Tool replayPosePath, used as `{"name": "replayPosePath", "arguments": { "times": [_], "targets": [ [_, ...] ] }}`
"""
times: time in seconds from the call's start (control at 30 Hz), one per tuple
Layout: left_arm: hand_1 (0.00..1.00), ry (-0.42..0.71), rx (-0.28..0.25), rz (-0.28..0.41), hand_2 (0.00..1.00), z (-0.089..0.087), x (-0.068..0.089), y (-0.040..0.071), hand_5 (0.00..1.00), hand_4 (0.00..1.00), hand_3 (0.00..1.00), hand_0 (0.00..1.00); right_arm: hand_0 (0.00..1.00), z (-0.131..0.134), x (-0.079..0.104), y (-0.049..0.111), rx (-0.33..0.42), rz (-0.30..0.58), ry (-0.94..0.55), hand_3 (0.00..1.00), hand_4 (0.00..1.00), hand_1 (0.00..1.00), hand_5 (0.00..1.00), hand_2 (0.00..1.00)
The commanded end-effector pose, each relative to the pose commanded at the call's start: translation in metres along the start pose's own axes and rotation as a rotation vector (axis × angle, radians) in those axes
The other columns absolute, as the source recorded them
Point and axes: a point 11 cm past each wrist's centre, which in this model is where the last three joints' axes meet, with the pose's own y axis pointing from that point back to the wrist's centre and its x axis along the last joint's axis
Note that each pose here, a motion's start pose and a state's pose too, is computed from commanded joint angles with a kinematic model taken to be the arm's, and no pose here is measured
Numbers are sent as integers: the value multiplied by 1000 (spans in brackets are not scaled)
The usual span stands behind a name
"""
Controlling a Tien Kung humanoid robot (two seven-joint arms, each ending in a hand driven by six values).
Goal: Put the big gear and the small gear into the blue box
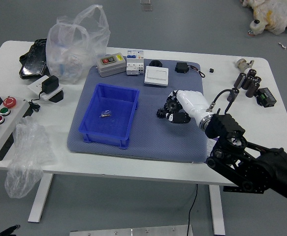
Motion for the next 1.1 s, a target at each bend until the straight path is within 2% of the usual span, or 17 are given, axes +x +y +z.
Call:
{"name": "replayPosePath", "arguments": {
  "times": [0.2,0.23,0.33,0.4,0.43,0.6,0.63,0.8,0.83,1.0,1.03,1.1],
  "targets": [
    [594,-2,7,0,584,-2,0,0,619,746,738,653,524,-55,16,-7,162,8,30,590,561,468,42,465],
    [595,-3,8,0,584,-2,0,0,622,748,740,653,569,-67,18,-8,197,7,37,599,576,488,34,492],
    [595,-5,9,0,584,-2,0,0,622,748,740,653,569,-95,18,-9,282,-11,53,599,576,488,34,492],
    [595,-7,9,0,584,-1,0,0,622,748,740,653,569,-110,12,-8,322,-43,70,599,576,488,34,492],
    [594,-8,9,0,584,-1,0,0,623,748,741,653,674,-114,8,-8,332,-58,78,662,391,636,144,626],
    [594,-8,12,0,584,-2,0,0,623,748,741,653,674,-124,-11,-9,346,-135,123,662,391,636,144,626],
    [594,-8,12,0,584,-2,0,0,625,748,742,653,827,-123,-14,-10,339,-152,135,752,422,879,263,849],
    [594,-8,10,-1,584,-1,0,0,625,748,742,653,827,-121,-18,-13,317,-171,160,752,422,879,263,849],
    [594,-8,9,-2,584,0,-1,0,628,747,742,653,935,-121,-18,-13,317,-169,161,985,563,998,293,998],
    [594,-6,8,0,584,0,0,0,628,747,742,653,935,-125,-15,-11,327,-172,164,985,563,998,293,998],
    [594,-6,8,1,584,0,0,0,633,746,742,653,949,-126,-14,-10,330,-170,161,998,625,998,300,998],
    [594,-5,7,1,584,0,0,0,633,746,742,653,949,-127,-12,-9,336,-162,153,998,625,998,300,998]
  ]
}}
